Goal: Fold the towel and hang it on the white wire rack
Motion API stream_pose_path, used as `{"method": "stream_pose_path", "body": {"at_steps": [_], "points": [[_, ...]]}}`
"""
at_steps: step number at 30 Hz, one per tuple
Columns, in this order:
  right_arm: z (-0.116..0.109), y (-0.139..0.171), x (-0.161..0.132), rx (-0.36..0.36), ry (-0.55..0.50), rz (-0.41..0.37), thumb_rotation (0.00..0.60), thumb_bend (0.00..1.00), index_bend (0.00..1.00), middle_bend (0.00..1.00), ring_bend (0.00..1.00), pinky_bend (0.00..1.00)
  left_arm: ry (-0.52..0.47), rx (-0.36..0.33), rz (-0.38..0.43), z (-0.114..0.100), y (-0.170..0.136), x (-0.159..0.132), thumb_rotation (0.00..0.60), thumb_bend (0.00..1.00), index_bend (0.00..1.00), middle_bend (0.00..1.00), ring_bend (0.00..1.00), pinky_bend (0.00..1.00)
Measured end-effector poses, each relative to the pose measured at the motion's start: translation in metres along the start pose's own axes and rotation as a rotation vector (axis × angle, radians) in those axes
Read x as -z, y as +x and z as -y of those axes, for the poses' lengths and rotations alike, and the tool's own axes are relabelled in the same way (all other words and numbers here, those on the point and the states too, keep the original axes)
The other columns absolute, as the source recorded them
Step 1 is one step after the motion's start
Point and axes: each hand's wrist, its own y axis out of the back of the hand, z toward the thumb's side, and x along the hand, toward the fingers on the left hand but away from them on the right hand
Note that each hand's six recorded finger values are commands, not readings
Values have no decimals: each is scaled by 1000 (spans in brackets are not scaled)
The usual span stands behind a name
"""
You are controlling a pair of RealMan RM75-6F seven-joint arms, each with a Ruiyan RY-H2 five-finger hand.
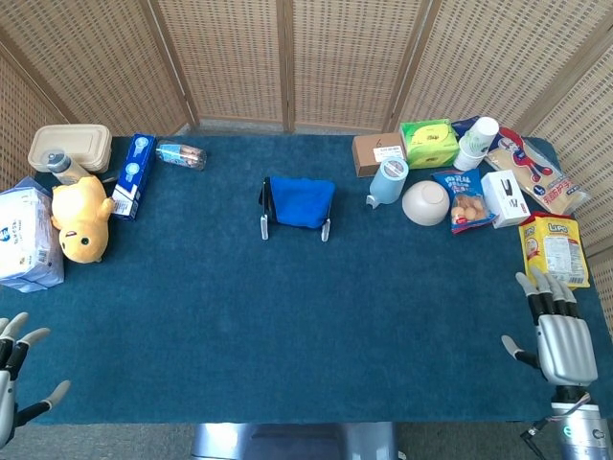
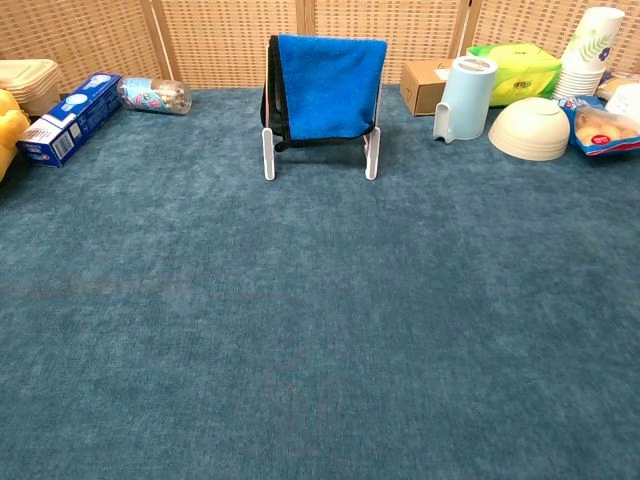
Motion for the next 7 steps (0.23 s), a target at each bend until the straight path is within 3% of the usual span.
{"method": "stream_pose_path", "body": {"at_steps": [7], "points": [[1, 2, 1, -1, -13, -8, 600, 184, 10, 18, 0, 0, -21, -10, -8, -2, 0, -3, 600, 213, 255, 120, 0, 0]]}}
